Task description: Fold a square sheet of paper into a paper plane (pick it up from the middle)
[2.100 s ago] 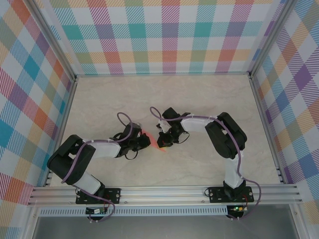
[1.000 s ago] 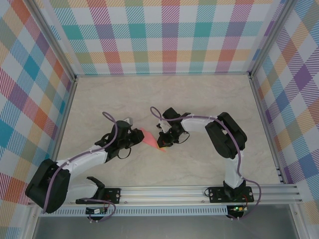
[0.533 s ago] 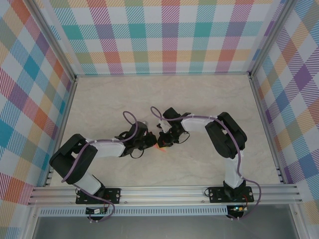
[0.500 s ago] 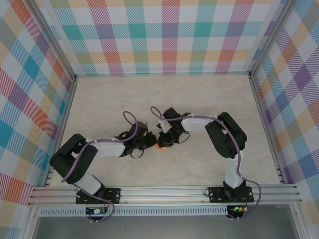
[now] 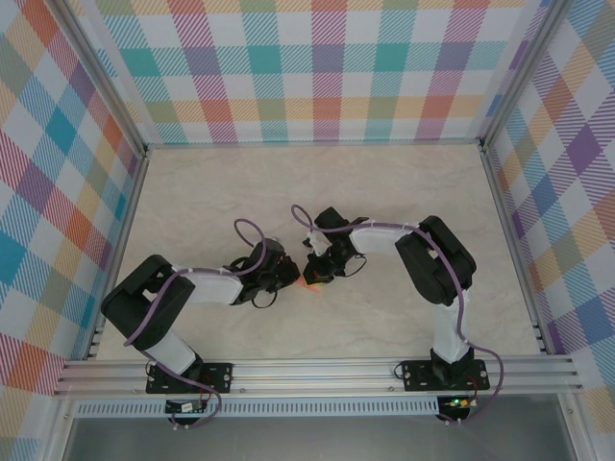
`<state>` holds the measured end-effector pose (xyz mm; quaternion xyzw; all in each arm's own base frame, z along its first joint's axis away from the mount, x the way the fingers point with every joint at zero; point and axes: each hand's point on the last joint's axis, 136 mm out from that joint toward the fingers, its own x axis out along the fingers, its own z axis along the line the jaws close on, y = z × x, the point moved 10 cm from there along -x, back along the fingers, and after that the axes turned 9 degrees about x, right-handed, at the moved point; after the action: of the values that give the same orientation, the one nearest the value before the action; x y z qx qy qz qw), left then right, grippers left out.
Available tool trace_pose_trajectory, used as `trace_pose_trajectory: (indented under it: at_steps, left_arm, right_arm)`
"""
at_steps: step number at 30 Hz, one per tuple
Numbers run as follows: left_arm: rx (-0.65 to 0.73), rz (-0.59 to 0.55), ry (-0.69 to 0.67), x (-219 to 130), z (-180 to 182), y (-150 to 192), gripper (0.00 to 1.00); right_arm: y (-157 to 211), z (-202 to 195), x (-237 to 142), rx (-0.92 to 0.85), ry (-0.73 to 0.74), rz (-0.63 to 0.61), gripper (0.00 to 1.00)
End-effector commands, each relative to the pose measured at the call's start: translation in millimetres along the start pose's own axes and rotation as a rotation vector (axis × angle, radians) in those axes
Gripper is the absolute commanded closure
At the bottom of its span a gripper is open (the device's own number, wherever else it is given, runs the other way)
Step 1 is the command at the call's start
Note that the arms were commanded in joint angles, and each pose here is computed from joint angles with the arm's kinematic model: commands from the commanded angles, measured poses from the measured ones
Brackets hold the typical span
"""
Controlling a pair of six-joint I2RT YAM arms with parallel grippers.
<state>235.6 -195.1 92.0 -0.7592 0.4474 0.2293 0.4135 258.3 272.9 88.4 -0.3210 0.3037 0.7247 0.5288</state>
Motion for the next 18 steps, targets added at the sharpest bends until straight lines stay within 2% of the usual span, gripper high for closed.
trace_pose_trajectory:
  at_steps: [1, 18]
  left_arm:
    - [-0.036, -0.026, -0.139, -3, 28, 5, 0.93]
    - [-0.142, -0.153, -0.230, -31, 82, -26, 0.93]
  right_arm:
    - [28, -66, 33, 0.147, 0.346, 0.117, 1.00]
    - [30, -74, 37, 0.157, 0.379, 0.133, 1.00]
